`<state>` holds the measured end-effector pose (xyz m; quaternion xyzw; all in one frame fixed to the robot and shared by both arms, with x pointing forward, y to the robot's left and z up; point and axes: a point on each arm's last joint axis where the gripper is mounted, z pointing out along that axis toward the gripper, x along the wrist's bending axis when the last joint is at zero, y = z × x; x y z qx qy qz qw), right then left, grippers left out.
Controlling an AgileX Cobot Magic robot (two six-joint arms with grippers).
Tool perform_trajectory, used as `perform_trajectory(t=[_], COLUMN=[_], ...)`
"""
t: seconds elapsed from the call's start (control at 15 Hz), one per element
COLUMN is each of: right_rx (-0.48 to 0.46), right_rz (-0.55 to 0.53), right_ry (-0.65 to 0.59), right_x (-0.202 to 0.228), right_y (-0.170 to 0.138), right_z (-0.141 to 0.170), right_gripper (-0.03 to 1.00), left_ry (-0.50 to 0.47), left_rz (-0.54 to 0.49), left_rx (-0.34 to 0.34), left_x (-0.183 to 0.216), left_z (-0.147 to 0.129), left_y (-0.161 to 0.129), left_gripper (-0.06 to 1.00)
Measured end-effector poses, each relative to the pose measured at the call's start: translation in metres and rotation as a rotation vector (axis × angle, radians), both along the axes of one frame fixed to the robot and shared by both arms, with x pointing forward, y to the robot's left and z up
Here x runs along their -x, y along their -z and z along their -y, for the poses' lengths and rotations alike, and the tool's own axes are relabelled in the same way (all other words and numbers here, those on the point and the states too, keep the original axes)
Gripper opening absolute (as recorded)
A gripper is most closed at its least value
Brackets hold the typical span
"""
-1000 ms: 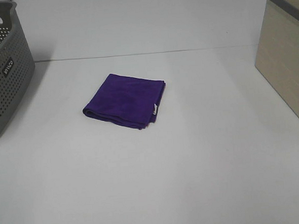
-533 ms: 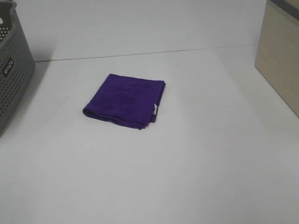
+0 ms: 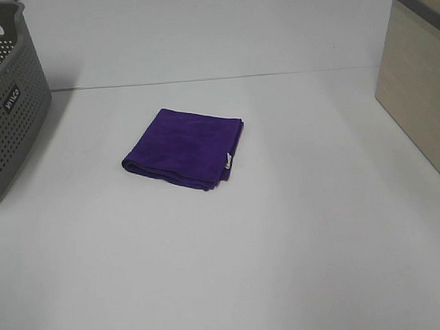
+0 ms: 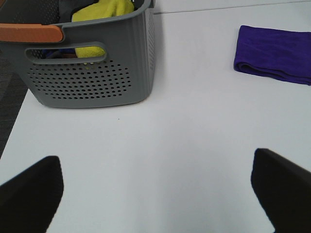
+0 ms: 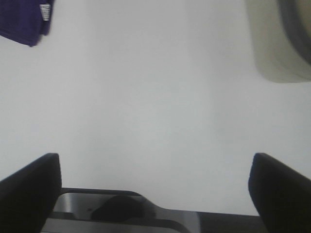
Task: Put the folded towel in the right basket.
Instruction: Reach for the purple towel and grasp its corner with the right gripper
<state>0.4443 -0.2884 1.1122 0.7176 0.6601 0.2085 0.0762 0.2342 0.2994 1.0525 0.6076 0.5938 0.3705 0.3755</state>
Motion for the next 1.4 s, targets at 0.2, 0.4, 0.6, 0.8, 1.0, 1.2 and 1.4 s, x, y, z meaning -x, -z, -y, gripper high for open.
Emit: perform_trajectory(t=[0.2, 0.4, 0.6, 0.8, 1.0, 1.2, 1.4], right_rx=[-0.211, -0.233, -0.251, -0.295, -0.319, -0.318, -0.313], right_rz=[-0.075, -0.055, -0.060, -0.067, -0.093, -0.121, -0.126], right_ry=[-0.012, -0.093, -0.113, -0.073, -0.050, -0.038, -0.035], right_x=[-0.058, -0.097, -0.124, -0.162, -0.196, -0.219, -0.233], right_y=[0.044, 0.085, 0.110, 0.133, 0.162, 0.196, 0.217], right_z=[-0.029, -0.084, -0.114, -0.128, -0.140, -0.146, -0.150], right_gripper=[0.95, 0.95, 0.95, 0.94, 0.94, 0.94, 0.92], left_ry=[0.000, 0.000, 0.000, 0.000, 0.000, 0.000, 0.000], left_rz=[0.000, 0.000, 0.000, 0.000, 0.000, 0.000, 0.000], left_rx=[0.000, 0.000, 0.000, 0.000, 0.000, 0.000, 0.000], left_x=[0.000, 0.000, 0.000, 0.000, 0.000, 0.000, 0.000], left_z=[0.000, 0.000, 0.000, 0.000, 0.000, 0.000, 0.000], left_y=[0.000, 0.000, 0.000, 0.000, 0.000, 0.000, 0.000], left_gripper=[0.99, 0.99, 0.99, 0.99, 0.99, 0.99, 0.99])
